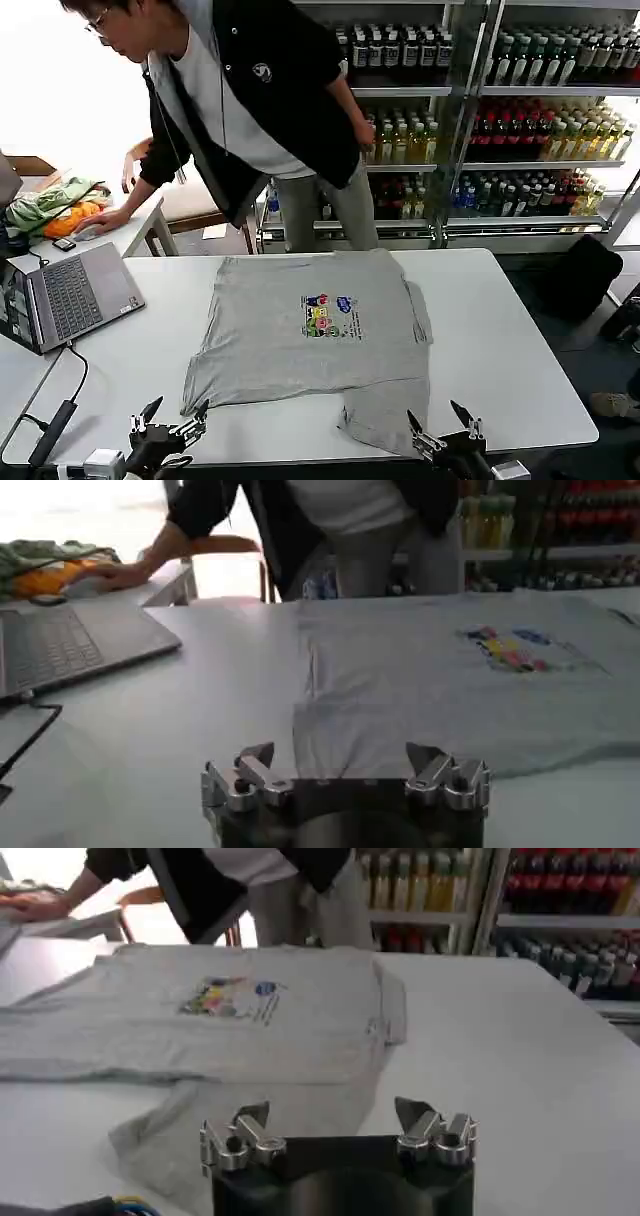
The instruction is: Fold and organize the clothes.
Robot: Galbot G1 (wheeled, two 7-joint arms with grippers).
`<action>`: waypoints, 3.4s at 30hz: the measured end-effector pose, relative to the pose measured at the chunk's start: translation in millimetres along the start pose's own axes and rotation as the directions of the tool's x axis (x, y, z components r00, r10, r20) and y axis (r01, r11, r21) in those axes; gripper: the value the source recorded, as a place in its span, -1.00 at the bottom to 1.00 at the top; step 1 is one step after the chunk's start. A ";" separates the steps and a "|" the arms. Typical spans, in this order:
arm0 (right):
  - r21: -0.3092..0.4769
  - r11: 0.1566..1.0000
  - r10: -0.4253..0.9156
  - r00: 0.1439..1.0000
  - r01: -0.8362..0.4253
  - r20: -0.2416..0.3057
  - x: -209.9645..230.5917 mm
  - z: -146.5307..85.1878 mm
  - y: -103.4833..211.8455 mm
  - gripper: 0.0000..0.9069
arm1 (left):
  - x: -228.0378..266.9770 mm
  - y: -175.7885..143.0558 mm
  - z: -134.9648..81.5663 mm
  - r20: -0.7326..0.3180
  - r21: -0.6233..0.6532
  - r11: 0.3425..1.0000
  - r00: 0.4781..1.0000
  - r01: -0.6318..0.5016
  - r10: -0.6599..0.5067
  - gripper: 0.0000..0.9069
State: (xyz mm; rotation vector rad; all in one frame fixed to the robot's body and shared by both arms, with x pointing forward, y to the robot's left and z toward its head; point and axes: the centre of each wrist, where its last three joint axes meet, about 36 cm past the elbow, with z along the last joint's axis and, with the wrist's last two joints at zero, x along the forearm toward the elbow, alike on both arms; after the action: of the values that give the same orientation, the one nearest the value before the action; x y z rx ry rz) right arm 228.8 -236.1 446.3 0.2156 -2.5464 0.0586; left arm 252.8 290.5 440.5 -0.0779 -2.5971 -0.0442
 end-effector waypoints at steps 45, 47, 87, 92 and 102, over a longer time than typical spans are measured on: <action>-0.015 0.998 -0.059 0.994 0.058 -0.097 -6.0 9.2 22.2 -1.00 | -46.4 13.3 4.0 -0.119 0.108 0.994 0.992 -0.029 0.042 -0.98; -0.014 0.998 -0.066 0.994 0.065 -0.092 -3.1 7.6 21.8 -1.00 | -44.7 12.6 4.1 -0.119 0.117 0.993 0.992 -0.030 0.044 -0.98; 0.026 0.987 -0.157 0.986 0.156 0.062 47.9 -19.7 8.4 -1.00 | 47.6 2.9 -9.5 -0.117 0.149 0.988 0.993 0.039 -0.021 -0.98; 0.017 0.987 -0.158 0.981 0.157 0.116 34.3 -27.7 5.5 -1.00 | 44.5 7.4 -15.9 -0.096 0.135 0.990 0.995 0.037 -0.024 -0.98; 0.011 0.991 -0.134 0.970 0.134 0.201 -7.2 -45.9 -0.3 -1.00 | 17.5 16.0 -33.5 -0.033 0.105 0.994 0.999 -0.008 0.011 -0.98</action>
State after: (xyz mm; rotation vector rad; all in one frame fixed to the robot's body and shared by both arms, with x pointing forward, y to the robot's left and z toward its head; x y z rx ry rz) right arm 259.8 -231.3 480.6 0.4108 -2.7251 -0.0201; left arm 256.2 305.7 478.4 -0.0511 -2.5599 0.0939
